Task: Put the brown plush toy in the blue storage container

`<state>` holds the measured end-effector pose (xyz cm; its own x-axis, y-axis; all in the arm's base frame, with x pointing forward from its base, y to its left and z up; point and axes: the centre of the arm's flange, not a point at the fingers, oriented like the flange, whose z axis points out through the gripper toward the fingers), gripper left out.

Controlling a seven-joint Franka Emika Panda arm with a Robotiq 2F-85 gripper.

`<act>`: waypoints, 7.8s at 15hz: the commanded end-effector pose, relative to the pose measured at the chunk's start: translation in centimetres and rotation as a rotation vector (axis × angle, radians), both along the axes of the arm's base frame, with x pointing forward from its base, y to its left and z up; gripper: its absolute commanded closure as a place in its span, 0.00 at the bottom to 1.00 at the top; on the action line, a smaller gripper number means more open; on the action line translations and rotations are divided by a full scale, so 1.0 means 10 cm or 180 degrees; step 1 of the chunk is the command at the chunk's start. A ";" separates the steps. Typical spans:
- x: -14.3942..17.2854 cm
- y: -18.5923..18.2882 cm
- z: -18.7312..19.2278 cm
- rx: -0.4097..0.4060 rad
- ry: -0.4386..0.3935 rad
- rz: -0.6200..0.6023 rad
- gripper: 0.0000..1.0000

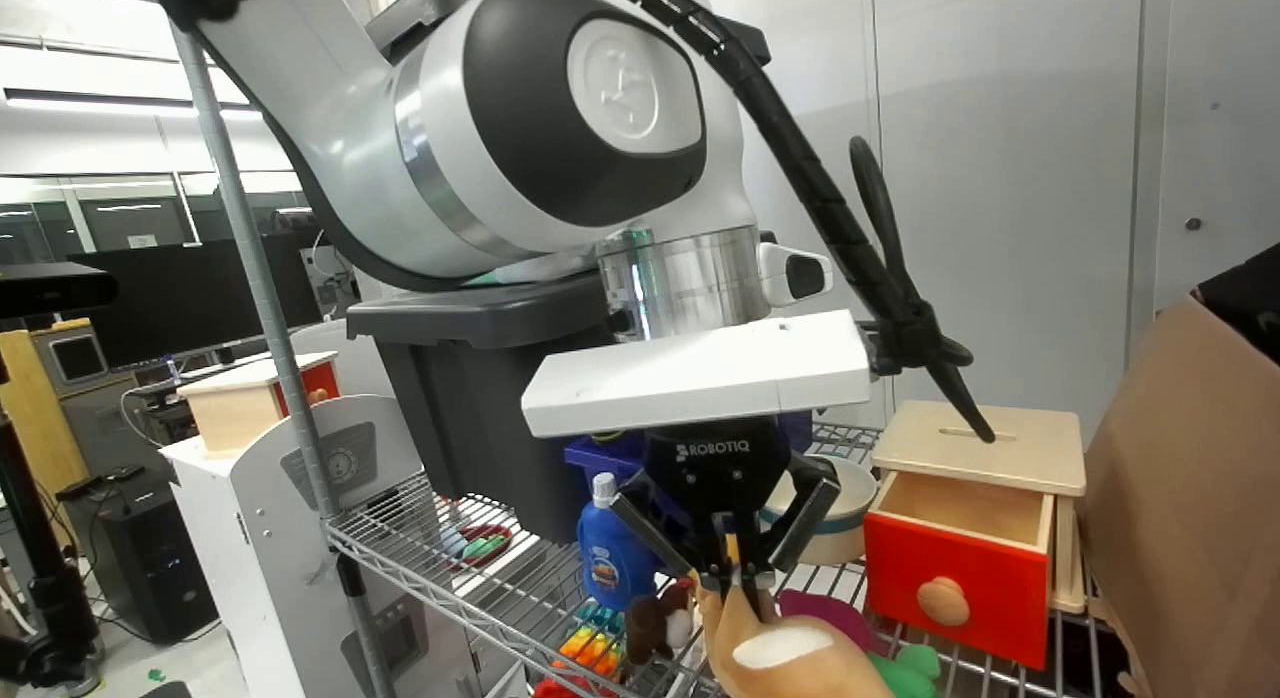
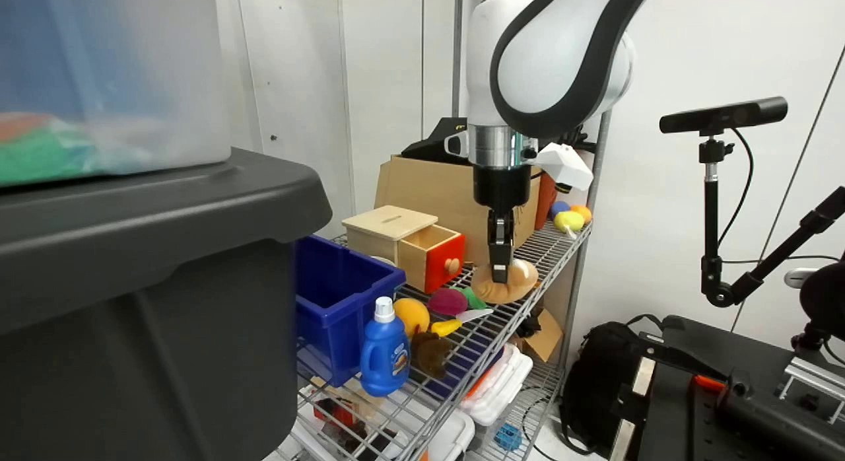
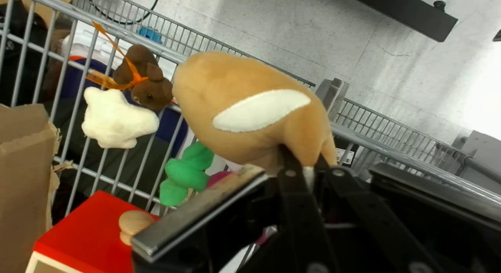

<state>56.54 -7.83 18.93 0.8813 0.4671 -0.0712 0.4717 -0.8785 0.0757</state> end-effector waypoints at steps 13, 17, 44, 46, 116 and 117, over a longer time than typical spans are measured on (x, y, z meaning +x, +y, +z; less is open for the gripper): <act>-0.12 -0.16 0.53 -0.0375 0.0131 -0.0478 0.98; 0.00 -0.21 0.68 -0.0372 0.0091 -0.0640 0.98; 0.67 -0.48 1.22 -0.0271 0.0174 -0.1463 0.98; 0.79 -0.44 1.28 -0.0230 0.0076 -0.1369 0.98; 1.78 1.25 1.42 0.0464 -0.0769 0.0563 0.98; 1.78 1.25 1.41 0.0465 -0.0763 0.0564 0.66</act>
